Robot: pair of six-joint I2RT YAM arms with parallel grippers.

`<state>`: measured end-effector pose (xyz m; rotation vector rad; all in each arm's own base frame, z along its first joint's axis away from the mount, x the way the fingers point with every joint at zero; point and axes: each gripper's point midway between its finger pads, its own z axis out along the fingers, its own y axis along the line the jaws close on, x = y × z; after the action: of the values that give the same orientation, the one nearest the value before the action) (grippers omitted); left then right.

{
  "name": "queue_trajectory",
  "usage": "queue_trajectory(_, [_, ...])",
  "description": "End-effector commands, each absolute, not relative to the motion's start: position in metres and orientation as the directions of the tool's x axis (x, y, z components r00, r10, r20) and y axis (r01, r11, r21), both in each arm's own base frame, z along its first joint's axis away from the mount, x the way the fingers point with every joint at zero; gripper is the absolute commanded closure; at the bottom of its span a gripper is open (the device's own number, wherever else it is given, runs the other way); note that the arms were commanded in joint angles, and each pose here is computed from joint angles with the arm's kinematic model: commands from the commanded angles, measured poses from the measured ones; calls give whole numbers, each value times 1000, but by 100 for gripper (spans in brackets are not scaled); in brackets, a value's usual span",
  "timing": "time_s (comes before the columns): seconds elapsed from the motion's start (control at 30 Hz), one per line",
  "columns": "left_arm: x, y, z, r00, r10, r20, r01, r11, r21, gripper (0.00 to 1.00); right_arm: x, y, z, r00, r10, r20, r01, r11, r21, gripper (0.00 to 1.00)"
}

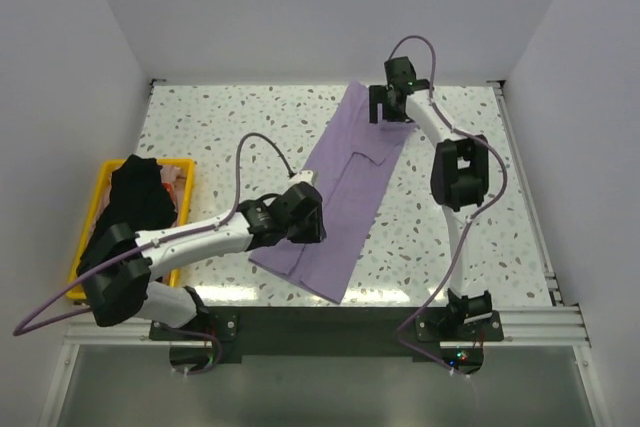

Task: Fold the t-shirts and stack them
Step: Fold the tshirt

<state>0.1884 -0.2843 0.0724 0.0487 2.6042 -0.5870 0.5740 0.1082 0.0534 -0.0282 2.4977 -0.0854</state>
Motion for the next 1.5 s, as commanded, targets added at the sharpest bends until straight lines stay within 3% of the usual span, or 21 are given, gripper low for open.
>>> queue_trajectory(0.0, [220, -253, 95, -807, 1, -591, 156, 965, -211, 62, 569, 102, 153, -694, 62, -717, 92, 996, -2, 2])
queue_trajectory(0.17, [238, -246, 72, -793, 104, -600, 176, 982, -62, 62, 538, 128, 145, -721, 180, -669, 114, 983, 141, 2])
queue_trajectory(0.33, [242, -248, 35, -814, 200, -545, 222, 975, 26, 63, 515, 148, 111, -749, 238, -618, 139, 969, 205, 11])
queue_trajectory(0.5, [231, -243, 14, -831, 229, -507, 251, 968, 26, 64, 516, 146, 80, -780, 234, -580, 166, 972, 169, 18])
queue_trajectory(0.93, [191, -277, -7, -892, 190, -410, 292, 935, -201, 68, 538, 132, 23, -857, 121, -500, 117, 992, 40, 19])
queue_trajectory(1.13, [171, -300, -7, -924, 130, -360, 249, 918, -308, 69, 557, 121, 18, -848, 24, -529, 54, 998, -41, 18])
queue_trajectory(1.3, [157, -313, -7, -936, 90, -340, 221, 903, -370, 68, 570, 112, 19, -833, -69, -548, -2, 992, -123, 10])
queue_trajectory(1.47, [158, -326, 1, -937, 88, -339, 232, 881, -412, 63, 570, 114, 44, -816, -38, -577, 12, 997, -82, 7])
